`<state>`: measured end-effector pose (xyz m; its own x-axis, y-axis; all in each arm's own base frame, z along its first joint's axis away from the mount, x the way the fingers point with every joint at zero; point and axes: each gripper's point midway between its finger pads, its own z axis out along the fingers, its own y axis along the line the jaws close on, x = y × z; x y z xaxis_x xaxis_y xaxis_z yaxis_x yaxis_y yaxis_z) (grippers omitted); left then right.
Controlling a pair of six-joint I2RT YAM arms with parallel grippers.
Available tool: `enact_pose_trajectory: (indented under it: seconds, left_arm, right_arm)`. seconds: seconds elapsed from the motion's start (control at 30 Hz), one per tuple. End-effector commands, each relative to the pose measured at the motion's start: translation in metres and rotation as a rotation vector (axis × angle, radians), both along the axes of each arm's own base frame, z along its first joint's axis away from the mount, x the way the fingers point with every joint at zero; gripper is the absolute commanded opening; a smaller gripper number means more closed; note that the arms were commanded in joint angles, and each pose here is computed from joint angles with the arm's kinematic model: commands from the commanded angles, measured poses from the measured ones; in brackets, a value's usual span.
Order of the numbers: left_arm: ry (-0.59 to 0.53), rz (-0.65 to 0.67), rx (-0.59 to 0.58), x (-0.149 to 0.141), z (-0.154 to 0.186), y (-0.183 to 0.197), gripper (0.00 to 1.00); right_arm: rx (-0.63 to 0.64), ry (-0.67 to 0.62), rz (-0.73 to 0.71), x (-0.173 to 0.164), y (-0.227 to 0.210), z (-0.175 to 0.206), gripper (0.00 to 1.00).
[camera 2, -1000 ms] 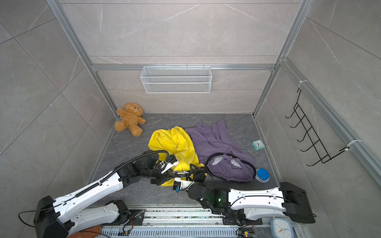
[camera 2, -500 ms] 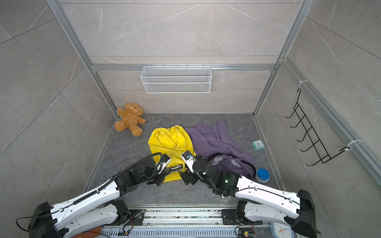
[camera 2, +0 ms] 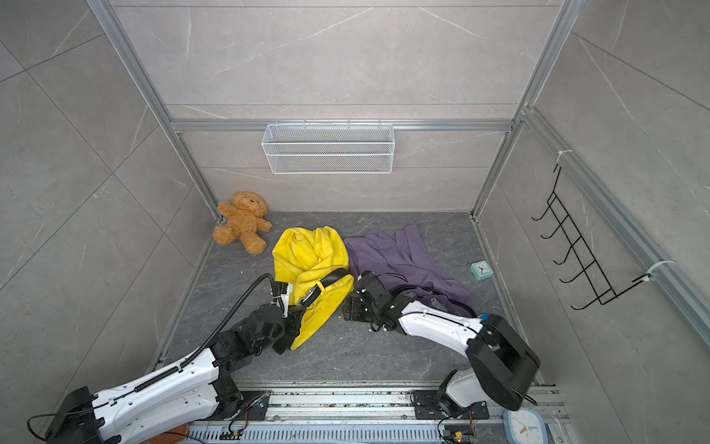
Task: Remove the belt from the trousers
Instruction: Adjust the trousers at the center of the board.
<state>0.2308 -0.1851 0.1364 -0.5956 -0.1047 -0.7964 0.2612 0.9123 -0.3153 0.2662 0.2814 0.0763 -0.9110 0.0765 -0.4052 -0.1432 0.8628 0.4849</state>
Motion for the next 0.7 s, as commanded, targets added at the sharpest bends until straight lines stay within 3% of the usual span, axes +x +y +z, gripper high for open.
enact_pose_trajectory:
  seconds: [0.0,0.23,0.33,0.4,0.5,0.53,0.57,0.63,0.67]
  left_arm:
    - [-0.126,0.226,-0.230,0.017,0.046,0.020,0.00]
    - [-0.156,0.271,-0.243,0.007,0.044,0.027,0.00]
    - [-0.160,0.276,-0.255,0.007,0.038,0.025,0.00]
    - [-0.170,0.295,-0.265,0.009,0.037,0.028,0.00]
    - [-0.178,0.325,-0.241,0.009,0.037,0.035,0.00]
    - [-0.174,0.337,-0.228,0.008,0.037,0.039,0.00]
    - [-0.171,0.339,-0.215,0.007,0.039,0.042,0.05]
    - [-0.166,0.340,-0.187,0.002,0.044,0.049,0.43]
    - [-0.168,0.339,-0.181,0.000,0.049,0.053,0.57]
  right_arm:
    - [0.156,-0.054,0.060,0.034,0.045,0.024,0.76]
    - [0.336,-0.007,0.156,0.062,0.110,0.008,0.75]
    - [0.344,0.024,0.177,0.063,0.133,-0.007,0.68]
    - [0.333,0.028,0.172,0.065,0.136,-0.018,0.51]
    - [0.219,-0.012,0.165,0.069,0.114,-0.023,0.07]
    - [0.152,-0.036,0.175,0.072,0.100,-0.017,0.00]
    - [0.091,-0.071,0.210,0.074,0.088,-0.005,0.00]
    - [-0.025,-0.108,0.315,0.078,0.064,0.024,0.00]
    - [-0.091,-0.118,0.389,0.081,0.051,0.040,0.00]
